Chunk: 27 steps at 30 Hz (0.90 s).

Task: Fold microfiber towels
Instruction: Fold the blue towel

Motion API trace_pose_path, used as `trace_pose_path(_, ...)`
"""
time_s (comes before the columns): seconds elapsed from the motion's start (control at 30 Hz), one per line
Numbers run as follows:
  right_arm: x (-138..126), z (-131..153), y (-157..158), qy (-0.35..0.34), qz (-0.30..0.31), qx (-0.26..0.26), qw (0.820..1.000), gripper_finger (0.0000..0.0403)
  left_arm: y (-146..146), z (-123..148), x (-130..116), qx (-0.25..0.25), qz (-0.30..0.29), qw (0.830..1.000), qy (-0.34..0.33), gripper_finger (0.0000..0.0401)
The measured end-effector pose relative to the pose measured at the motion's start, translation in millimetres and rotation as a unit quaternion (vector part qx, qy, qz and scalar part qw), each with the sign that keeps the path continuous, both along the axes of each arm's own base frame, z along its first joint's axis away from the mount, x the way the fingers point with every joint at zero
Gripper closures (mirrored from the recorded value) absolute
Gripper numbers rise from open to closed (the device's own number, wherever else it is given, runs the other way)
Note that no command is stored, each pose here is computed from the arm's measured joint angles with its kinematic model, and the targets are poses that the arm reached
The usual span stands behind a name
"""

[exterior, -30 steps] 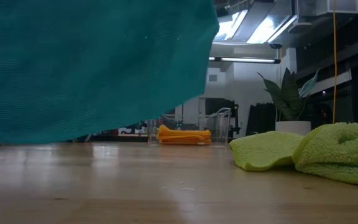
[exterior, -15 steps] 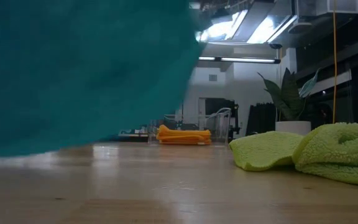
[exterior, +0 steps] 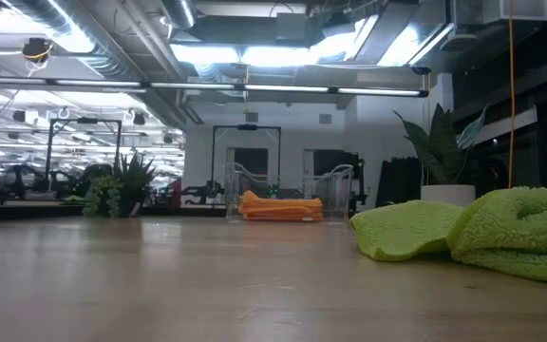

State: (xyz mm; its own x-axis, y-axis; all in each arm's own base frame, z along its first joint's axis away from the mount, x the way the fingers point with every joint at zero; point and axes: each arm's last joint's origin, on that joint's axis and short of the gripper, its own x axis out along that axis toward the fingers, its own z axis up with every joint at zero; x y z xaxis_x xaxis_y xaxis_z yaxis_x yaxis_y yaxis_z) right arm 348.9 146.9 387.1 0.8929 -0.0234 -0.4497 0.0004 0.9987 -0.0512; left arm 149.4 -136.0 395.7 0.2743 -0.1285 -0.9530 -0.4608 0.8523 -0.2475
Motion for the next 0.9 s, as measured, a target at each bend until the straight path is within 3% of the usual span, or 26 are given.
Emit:
trace_pose_path(0.23, 39.3, -46.3, 7.8, 0.042, 0.022, 0.035, 0.998, 0.0339, -4.4, -0.8, 1.0, -0.034, -0.013, 0.999, 0.023, 0.0401)
trace_pose_path(0.47, 97.2, -105.0, 1.3, 0.024, 0.062, 0.082, 0.994, 0.0230, -15.9, -10.0, 8.5, -0.037, -0.028, 0.997, 0.060, 0.0401)
trace_pose_path(0.67, 129.3, -159.4, -3.9, 0.030, 0.130, 0.102, 0.986, 0.0146, -22.6, -17.0, 13.7, -0.028, -0.030, 0.996, 0.081, 0.0401)
trace_pose_path(0.77, 137.7, -174.3, 1.3, 0.016, 0.170, 0.122, 0.978, 0.0129, -22.9, -17.9, 15.0, -0.024, -0.028, 0.996, 0.081, 0.0401)
trace_pose_path(0.9, 139.9, -190.4, 11.7, 0.022, 0.179, 0.133, 0.975, 0.0127, -20.2, -18.0, 17.8, -0.011, -0.013, 0.998, 0.068, 0.0401)
